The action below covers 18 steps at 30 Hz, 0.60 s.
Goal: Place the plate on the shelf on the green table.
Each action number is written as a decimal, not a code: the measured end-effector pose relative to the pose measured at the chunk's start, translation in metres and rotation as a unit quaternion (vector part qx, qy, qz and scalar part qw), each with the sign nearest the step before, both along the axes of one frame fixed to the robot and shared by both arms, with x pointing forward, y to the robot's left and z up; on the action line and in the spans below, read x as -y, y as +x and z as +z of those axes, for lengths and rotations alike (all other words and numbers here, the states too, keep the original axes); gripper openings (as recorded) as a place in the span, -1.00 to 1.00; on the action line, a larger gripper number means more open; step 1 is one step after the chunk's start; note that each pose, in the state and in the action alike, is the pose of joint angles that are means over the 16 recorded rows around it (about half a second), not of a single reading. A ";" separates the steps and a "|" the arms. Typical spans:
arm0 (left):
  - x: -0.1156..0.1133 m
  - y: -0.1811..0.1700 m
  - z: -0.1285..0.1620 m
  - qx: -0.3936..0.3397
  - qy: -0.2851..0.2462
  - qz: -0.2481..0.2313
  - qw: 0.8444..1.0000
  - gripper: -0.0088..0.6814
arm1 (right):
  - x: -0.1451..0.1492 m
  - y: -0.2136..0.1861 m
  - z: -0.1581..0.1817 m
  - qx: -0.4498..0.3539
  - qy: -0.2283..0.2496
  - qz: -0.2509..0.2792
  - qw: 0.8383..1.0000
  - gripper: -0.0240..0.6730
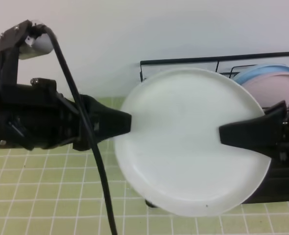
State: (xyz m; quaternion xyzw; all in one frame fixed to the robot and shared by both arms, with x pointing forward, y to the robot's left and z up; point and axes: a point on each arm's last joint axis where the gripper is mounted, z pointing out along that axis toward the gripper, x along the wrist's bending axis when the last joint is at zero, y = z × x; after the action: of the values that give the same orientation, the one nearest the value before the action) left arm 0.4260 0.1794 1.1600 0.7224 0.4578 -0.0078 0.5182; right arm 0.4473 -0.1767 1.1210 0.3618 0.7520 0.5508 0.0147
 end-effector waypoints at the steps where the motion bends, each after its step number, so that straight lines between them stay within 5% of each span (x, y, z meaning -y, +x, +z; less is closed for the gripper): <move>1: 0.000 -0.001 0.000 -0.002 -0.001 -0.002 1.000 -0.10 | 0.001 0.001 0.001 0.012 -0.016 0.000 1.000 -0.58; 9: -0.004 -0.013 0.005 0.004 0.011 -0.012 1.000 0.17 | 0.019 0.013 0.027 0.128 -0.197 -0.019 0.972 -0.59; 18: -0.016 -0.018 0.004 0.028 0.076 0.010 0.997 -0.21 | 0.047 0.033 0.065 0.258 -0.430 -0.033 0.865 -0.59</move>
State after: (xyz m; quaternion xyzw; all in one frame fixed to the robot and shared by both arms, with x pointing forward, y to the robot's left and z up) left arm 0.4080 0.1956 1.1637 0.7551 0.4490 0.0525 0.4748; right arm 0.4807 -0.2236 1.1861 0.1896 0.8712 0.2456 0.3804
